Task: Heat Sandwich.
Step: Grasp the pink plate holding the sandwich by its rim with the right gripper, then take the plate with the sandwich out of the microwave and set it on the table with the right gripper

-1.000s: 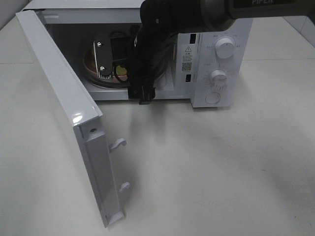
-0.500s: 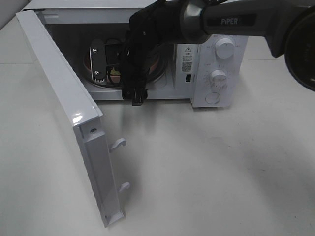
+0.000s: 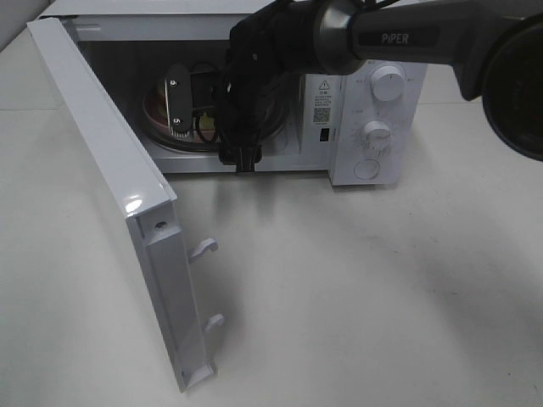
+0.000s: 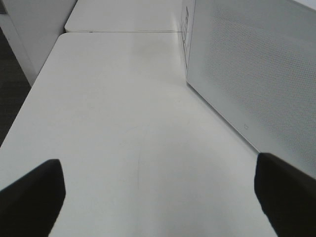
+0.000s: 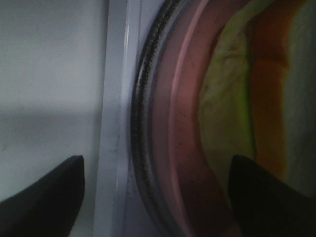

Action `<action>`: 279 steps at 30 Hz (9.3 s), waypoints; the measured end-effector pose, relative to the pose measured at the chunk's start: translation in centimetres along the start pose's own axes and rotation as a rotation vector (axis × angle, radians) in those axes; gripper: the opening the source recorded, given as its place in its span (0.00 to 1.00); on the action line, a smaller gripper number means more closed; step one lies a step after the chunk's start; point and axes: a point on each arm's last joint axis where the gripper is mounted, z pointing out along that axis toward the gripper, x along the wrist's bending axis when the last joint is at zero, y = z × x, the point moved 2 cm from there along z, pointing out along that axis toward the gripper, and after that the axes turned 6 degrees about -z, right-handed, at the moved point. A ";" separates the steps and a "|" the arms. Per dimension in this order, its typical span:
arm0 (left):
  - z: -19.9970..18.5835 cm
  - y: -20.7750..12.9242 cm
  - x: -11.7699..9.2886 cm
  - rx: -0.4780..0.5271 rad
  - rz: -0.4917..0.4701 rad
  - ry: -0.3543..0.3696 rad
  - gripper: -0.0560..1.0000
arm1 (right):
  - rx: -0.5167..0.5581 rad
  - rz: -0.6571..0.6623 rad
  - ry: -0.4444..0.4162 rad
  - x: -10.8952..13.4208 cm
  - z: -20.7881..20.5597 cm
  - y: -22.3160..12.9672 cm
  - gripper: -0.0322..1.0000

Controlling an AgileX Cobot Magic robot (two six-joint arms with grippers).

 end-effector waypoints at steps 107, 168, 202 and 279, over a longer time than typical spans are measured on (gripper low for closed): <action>0.0 0.0 0.0 0.000 0.000 0.000 0.98 | -0.143 -0.377 0.121 12.3 -14.9 -5.1 0.09; 0.0 0.0 0.0 0.000 0.000 0.000 0.98 | 0.170 0.018 0.089 21.5 -25.4 -12.9 0.09; 0.0 0.0 0.0 0.000 0.000 0.000 0.98 | 0.580 0.739 -0.058 22.2 -26.9 -16.8 0.09; 0.0 0.0 0.0 0.000 0.000 0.000 0.98 | 0.792 1.257 -0.091 21.1 -10.3 -22.3 0.09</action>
